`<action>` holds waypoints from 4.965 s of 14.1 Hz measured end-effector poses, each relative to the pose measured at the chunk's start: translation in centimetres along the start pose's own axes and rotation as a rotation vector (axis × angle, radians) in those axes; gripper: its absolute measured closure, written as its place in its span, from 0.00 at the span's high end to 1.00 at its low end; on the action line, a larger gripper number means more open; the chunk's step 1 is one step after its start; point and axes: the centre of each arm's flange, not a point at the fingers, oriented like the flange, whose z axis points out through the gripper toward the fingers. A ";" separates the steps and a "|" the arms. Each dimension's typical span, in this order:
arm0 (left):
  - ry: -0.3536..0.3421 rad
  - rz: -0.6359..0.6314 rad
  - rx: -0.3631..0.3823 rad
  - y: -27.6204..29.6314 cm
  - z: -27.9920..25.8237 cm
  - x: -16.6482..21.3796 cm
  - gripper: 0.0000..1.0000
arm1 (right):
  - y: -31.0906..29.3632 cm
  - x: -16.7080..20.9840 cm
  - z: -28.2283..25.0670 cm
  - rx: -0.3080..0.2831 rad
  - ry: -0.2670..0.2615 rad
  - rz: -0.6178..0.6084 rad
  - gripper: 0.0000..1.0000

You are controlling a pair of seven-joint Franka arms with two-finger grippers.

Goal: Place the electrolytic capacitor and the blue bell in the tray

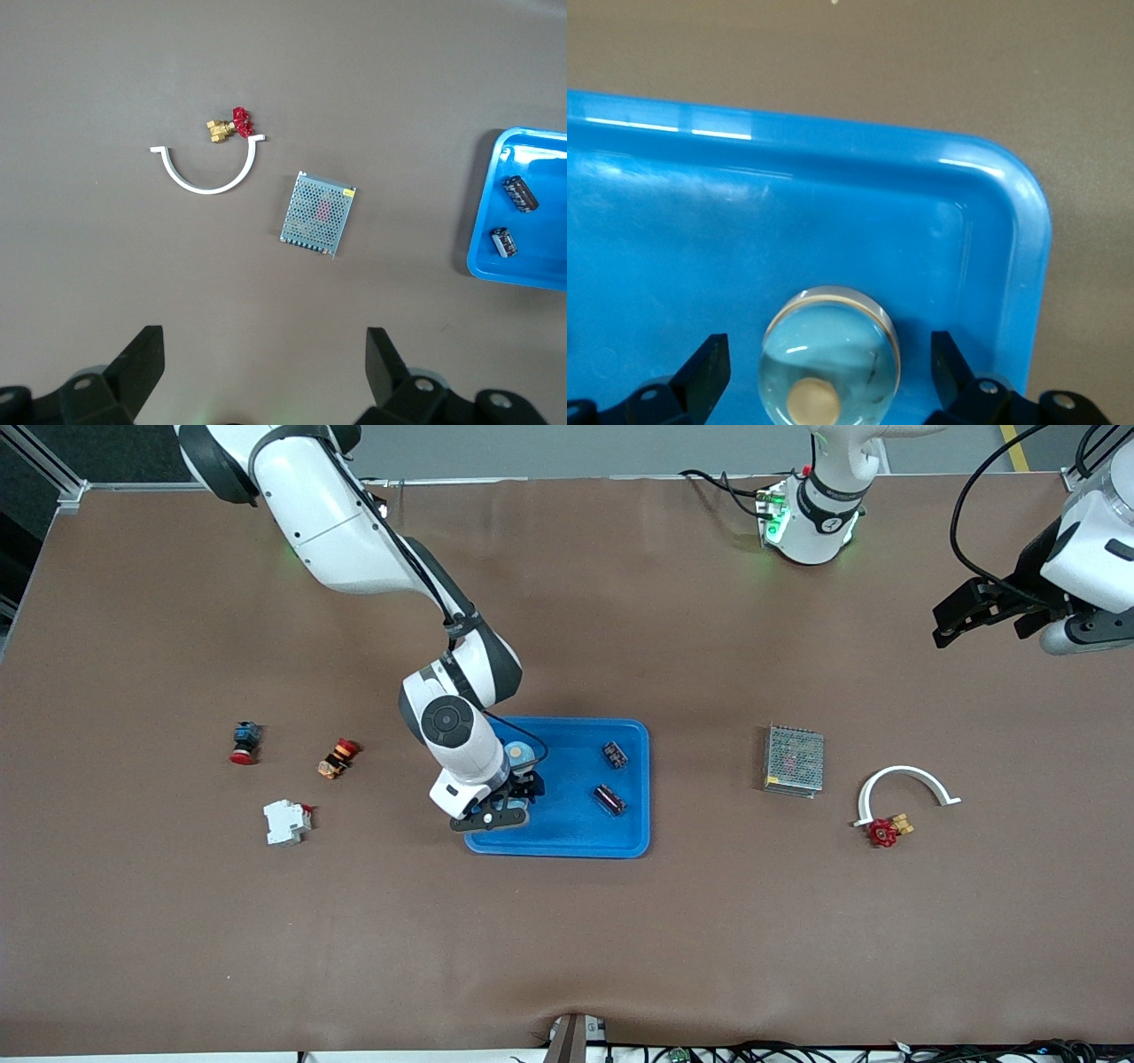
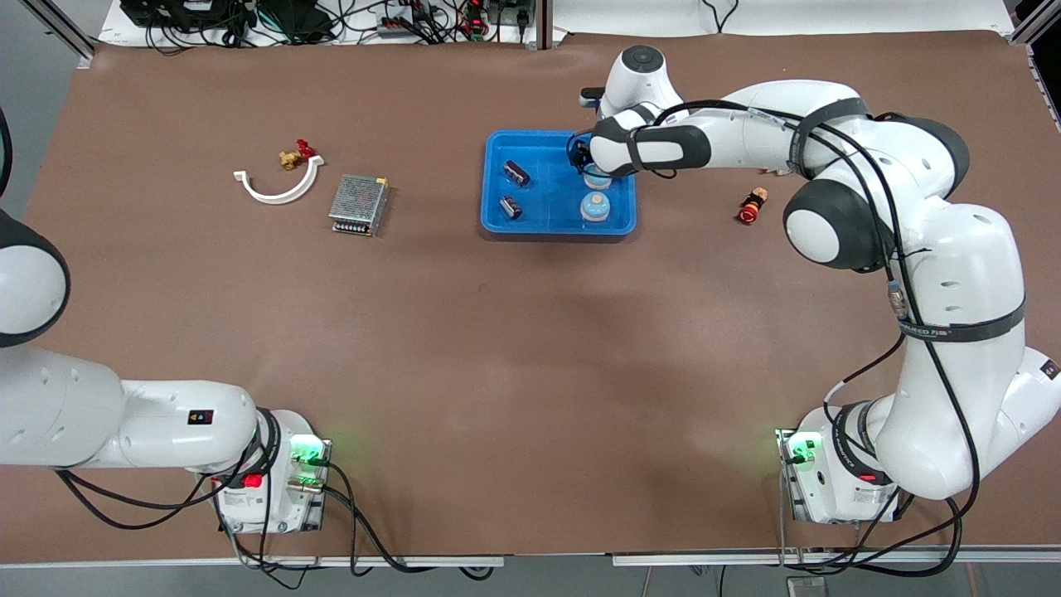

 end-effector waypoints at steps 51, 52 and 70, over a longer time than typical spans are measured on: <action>-0.002 0.000 0.001 0.0 0.1 0.0 1.00 | 36.8 -5.6 -45.4 -0.073 -0.138 0.114 1.00; -0.002 -0.001 0.000 -0.1 0.0 0.0 1.00 | 36.8 -5.2 -45.3 -0.078 -0.132 0.112 1.00; -0.007 -0.010 0.002 -0.6 -0.1 -0.1 1.00 | 36.6 -5.1 -45.1 -0.095 -0.097 0.102 1.00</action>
